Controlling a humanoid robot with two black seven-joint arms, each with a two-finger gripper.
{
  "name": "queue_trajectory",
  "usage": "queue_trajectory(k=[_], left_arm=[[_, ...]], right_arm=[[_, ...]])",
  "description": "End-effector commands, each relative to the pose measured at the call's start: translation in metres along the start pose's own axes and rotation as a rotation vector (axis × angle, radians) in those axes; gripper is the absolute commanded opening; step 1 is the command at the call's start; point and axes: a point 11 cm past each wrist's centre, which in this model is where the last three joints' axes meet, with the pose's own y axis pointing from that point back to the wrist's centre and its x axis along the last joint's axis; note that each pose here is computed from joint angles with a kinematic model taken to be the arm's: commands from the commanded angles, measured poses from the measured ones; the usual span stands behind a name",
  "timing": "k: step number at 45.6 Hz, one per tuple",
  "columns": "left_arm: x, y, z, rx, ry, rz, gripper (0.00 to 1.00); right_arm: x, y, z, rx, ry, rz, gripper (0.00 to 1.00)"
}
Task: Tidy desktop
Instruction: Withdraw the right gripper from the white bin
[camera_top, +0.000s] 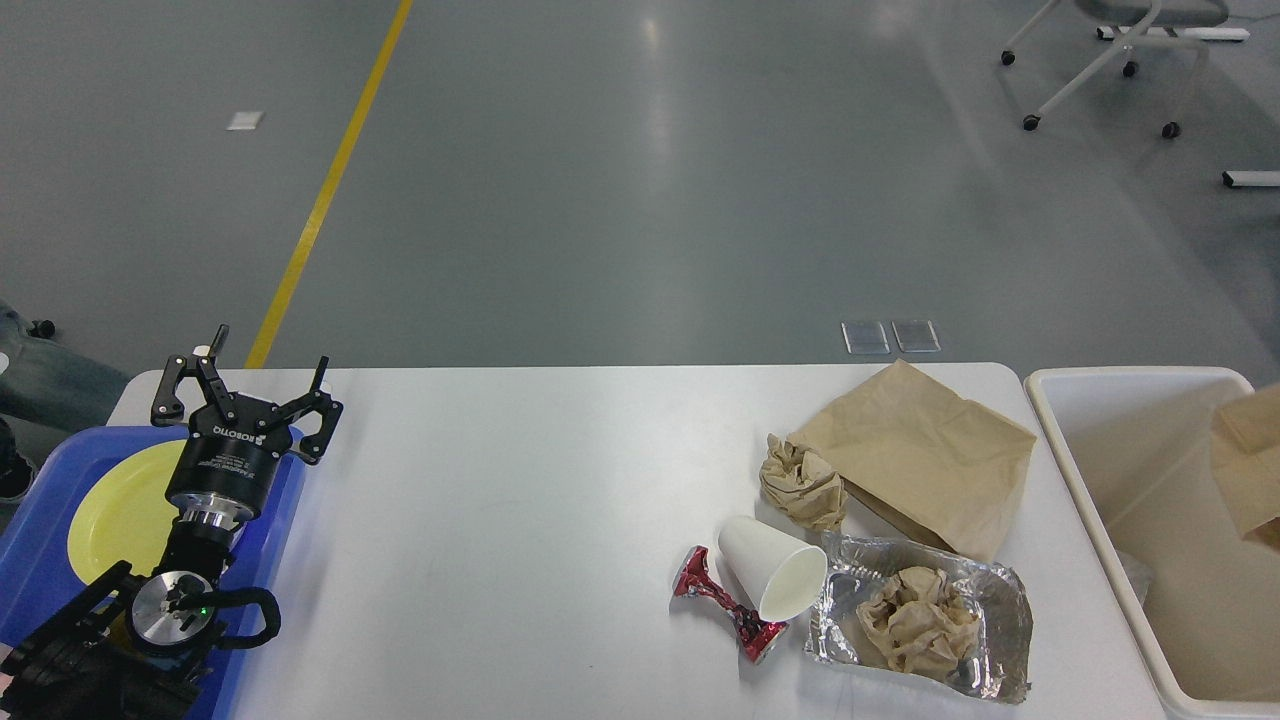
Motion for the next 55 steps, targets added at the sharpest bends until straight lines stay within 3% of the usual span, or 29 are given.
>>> queue_trajectory(k=[1, 11, 22, 31, 55], left_arm=[[0.0, 0.0, 0.0, 0.0, 0.0, 0.0, 0.96], [0.0, 0.0, 0.0, 0.0, 0.0, 0.0, 0.96], [0.0, 0.0, 0.0, 0.0, 0.0, 0.0, 0.96], [0.0, 0.0, 0.0, 0.0, 0.0, 0.0, 0.96], [0.0, 0.0, 0.0, 0.0, 0.001, -0.002, 0.96]], right_arm=[[-0.012, -0.046, 0.023, -0.04, -0.017, 0.011, 0.0], [-0.057, -0.126, 0.051, -0.13, 0.032, 0.107, 0.0], [-0.131, -0.183, 0.035, -0.126, 0.169, 0.202, 0.0], [-0.153, -0.193, 0.032, -0.131, 0.202, 0.264, 0.0], [-0.19, -0.204, 0.035, -0.129, 0.216, 0.211, 0.0]])
